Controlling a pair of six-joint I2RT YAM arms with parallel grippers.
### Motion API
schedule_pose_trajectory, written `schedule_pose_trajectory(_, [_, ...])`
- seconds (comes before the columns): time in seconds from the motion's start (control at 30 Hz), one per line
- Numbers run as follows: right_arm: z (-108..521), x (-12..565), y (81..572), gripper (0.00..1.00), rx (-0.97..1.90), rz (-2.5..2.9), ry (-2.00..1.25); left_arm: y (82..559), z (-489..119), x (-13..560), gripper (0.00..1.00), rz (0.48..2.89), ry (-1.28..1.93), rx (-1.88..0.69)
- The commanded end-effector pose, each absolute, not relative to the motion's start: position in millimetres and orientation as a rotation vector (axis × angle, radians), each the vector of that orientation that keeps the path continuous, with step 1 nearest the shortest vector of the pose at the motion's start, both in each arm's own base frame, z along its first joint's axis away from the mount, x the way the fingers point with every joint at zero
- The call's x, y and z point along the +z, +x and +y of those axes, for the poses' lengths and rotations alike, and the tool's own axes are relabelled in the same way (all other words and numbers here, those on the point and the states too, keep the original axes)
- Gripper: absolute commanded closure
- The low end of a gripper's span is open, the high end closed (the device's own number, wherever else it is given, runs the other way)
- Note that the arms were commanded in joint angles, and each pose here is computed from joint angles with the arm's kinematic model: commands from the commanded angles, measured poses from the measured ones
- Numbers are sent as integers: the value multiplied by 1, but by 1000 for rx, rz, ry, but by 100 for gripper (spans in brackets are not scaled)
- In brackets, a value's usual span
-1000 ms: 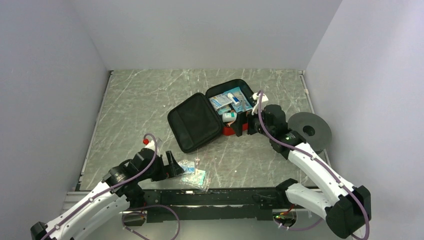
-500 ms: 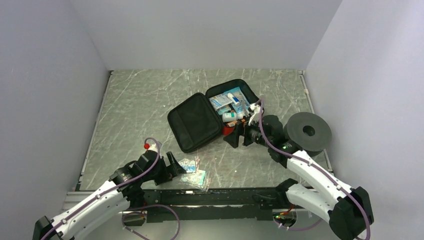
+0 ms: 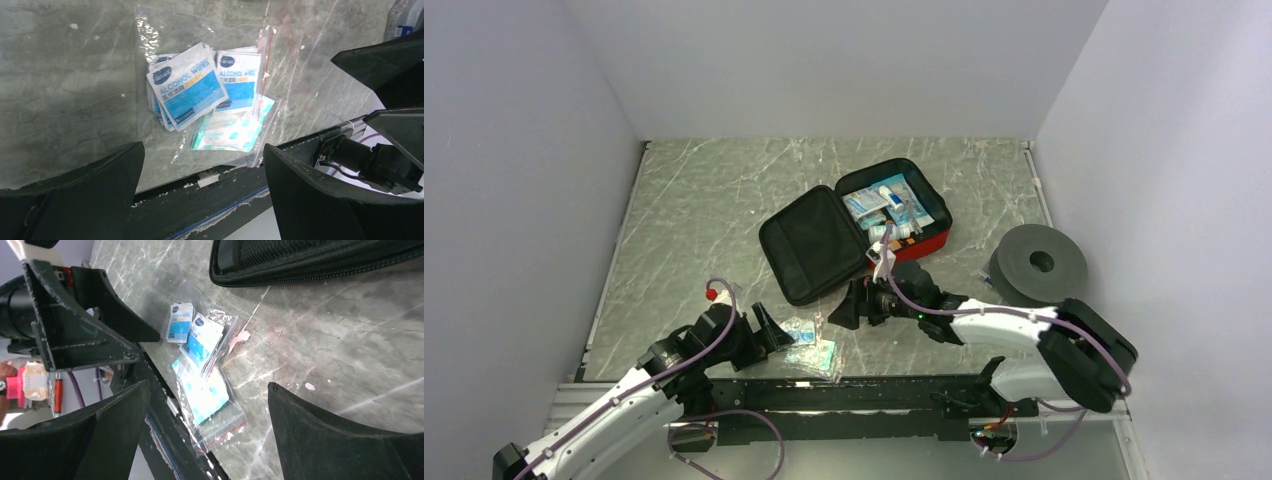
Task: Organize the medicine kit
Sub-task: Pick up the medical item at the center of the board.
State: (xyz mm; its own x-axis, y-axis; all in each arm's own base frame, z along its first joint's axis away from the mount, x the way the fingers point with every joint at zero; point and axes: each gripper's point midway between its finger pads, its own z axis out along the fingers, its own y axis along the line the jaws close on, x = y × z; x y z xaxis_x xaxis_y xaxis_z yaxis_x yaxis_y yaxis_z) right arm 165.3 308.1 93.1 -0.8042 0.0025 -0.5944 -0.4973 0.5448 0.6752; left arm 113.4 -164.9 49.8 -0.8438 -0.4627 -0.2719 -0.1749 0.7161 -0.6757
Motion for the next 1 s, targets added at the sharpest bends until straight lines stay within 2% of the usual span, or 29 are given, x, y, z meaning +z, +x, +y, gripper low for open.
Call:
schedule_pose_trajectory(0.0, [339,109,175,12,1361,2146,-286,116,-159,42,5,2494,-547,-886])
schedule_pose_trajectory(0.57, [386,62,153,20,1606,2238,-140,116,-159,37,4,2498,-513,-875])
schedule_pose_trajectory(0.97, [405,54,142,34,1733,2235,-115,115,-156,36,4,2494,-501,-864])
